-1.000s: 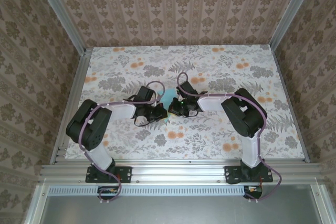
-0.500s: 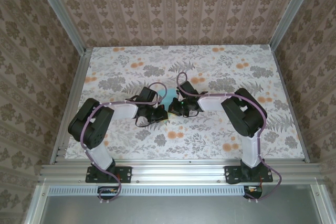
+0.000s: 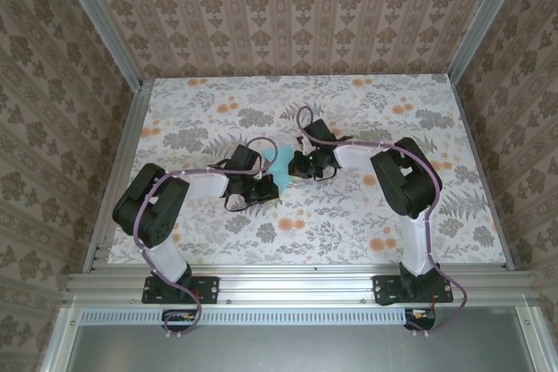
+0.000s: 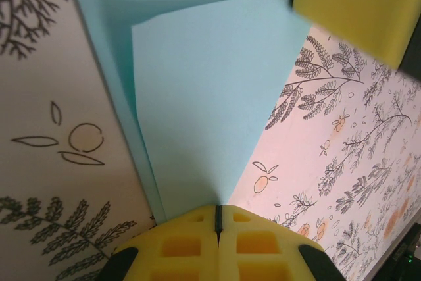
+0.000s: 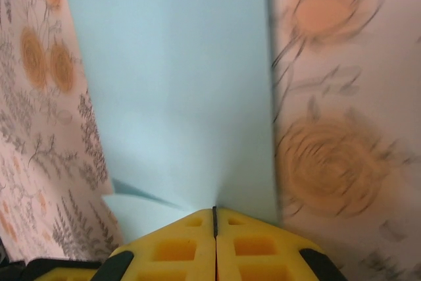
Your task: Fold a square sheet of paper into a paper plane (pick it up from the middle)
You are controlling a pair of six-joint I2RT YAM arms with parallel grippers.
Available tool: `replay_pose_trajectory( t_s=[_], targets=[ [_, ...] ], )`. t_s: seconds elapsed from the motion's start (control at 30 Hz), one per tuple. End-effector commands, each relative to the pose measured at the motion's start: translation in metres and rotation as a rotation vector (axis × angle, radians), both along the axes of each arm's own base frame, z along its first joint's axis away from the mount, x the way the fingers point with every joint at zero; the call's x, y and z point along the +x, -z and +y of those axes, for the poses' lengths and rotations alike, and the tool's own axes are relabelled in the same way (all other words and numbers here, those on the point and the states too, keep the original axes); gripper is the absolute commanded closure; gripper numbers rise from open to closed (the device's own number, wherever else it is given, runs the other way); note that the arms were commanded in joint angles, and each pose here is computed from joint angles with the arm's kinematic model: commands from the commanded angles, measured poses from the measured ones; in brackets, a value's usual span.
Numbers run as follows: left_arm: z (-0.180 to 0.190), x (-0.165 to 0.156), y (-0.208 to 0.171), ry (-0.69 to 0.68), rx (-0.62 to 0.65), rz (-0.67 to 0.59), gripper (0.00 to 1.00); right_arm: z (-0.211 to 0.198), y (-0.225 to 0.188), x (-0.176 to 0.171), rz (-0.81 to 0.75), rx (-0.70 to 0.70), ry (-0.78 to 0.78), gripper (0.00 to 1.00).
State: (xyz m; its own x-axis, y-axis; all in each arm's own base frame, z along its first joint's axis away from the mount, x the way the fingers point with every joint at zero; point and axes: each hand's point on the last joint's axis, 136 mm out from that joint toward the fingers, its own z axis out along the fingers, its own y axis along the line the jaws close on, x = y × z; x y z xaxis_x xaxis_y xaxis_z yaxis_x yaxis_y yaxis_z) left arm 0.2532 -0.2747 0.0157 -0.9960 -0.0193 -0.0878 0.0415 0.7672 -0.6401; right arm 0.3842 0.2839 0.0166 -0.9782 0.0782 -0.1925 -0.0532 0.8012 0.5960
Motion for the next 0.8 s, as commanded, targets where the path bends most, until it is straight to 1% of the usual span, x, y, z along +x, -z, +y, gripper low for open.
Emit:
replay_pose_trajectory(
  t_s=[0.0, 0.1, 0.17, 0.27, 0.33, 0.47, 0.57, 0.77],
  targets=[
    [0.047, -0.04, 0.055, -0.01, 0.241, 0.149, 1.0, -0.032, 0.013, 0.024, -0.026, -0.104, 0.028, 0.93],
    [0.045, -0.038, 0.053, -0.01, 0.241, 0.143, 1.0, -0.04, -0.001, 0.038, -0.06, -0.113, 0.043, 0.92],
    [0.044, -0.036, 0.053, -0.007, 0.242, 0.142, 1.0, -0.038, -0.02, 0.042, -0.097, -0.097, 0.033, 0.92],
    [0.043, -0.034, 0.052, -0.006, 0.243, 0.137, 1.0, -0.03, -0.049, 0.036, -0.131, -0.039, 0.017, 0.92],
    [0.042, -0.033, 0.051, -0.007, 0.243, 0.135, 1.0, -0.024, -0.058, 0.025, -0.135, -0.001, 0.014, 0.92],
    [0.042, -0.033, 0.051, -0.008, 0.244, 0.134, 1.0, -0.003, -0.05, -0.007, -0.074, 0.068, -0.002, 0.92],
    [0.041, -0.033, 0.051, -0.004, 0.244, 0.132, 1.0, 0.013, -0.037, -0.024, -0.016, 0.087, -0.017, 0.92],
    [0.042, -0.034, 0.052, -0.002, 0.244, 0.133, 1.0, 0.031, -0.01, -0.042, 0.058, 0.086, -0.045, 0.93]
  ],
)
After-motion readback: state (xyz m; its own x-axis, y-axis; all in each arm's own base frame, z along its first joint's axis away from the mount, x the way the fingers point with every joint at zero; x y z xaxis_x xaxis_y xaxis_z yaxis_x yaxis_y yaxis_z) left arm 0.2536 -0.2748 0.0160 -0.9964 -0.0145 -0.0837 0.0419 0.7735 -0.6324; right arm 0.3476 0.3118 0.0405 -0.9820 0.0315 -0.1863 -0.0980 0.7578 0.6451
